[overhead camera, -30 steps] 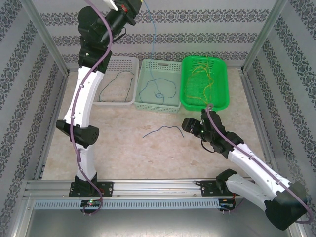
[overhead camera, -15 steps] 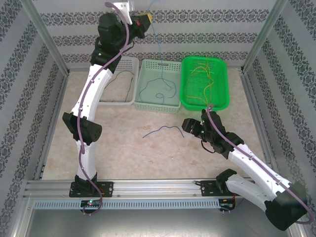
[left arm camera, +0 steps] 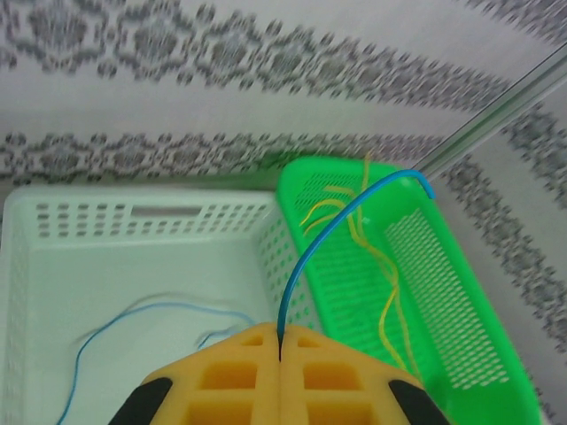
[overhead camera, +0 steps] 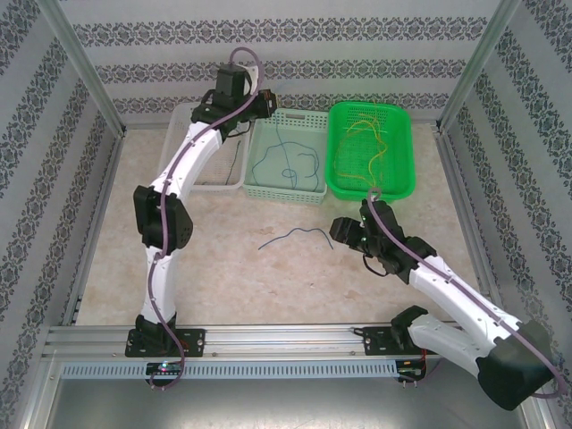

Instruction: Untangle the cables

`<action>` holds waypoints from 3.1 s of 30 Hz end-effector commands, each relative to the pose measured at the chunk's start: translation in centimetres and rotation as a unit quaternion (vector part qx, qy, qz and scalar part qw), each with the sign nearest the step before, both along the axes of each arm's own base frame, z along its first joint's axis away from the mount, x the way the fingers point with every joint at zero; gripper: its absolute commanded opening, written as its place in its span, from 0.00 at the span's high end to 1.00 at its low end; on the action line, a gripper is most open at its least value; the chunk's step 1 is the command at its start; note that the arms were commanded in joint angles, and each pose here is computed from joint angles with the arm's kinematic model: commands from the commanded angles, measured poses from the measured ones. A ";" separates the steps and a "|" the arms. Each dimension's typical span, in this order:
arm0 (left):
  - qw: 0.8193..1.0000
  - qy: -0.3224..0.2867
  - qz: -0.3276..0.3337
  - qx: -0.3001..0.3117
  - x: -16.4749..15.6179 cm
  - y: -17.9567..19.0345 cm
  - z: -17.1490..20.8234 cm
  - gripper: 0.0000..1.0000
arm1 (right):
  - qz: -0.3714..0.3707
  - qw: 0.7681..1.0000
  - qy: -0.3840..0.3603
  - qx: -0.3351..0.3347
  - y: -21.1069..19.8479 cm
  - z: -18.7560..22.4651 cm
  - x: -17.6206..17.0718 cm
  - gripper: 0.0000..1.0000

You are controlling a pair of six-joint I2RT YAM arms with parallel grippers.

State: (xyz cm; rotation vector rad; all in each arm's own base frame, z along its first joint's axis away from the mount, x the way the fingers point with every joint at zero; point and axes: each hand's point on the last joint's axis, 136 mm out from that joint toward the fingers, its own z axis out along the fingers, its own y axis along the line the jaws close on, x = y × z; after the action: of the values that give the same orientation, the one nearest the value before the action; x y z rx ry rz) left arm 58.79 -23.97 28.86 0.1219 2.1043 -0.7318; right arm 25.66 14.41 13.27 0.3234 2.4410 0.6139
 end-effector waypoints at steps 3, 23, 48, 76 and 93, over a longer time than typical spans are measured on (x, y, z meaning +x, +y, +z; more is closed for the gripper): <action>0.995 0.086 -0.006 0.048 -0.6 0.9 -6.6 0.91 | 0.060 0.995 0.040 -0.075 0.7 -1.4 -0.2 0.38; 1.000 -0.021 0.003 0.021 -7.7 1.9 1.3 0.00 | 0.191 0.966 0.079 -0.154 6.2 -3.7 1.8 0.36; 0.987 0.021 0.162 -0.004 -18.2 13.7 -3.8 0.00 | 0.465 0.808 0.034 -0.360 8.2 -5.3 4.0 0.02; 0.976 0.053 0.205 -0.056 -19.7 17.2 -6.2 0.00 | 0.489 0.802 0.088 -0.331 9.7 -11.0 5.9 0.20; 0.975 0.059 0.206 -0.060 -20.0 17.3 -6.8 0.00 | 0.489 0.793 0.102 -0.348 10.3 -13.1 6.2 0.37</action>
State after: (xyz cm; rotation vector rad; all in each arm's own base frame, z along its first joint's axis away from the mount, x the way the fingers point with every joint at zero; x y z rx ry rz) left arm 38.72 -7.01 20.93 -0.4168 2.1441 -0.5982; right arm 30.96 24.39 1.35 -1.3140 2.7063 0.0346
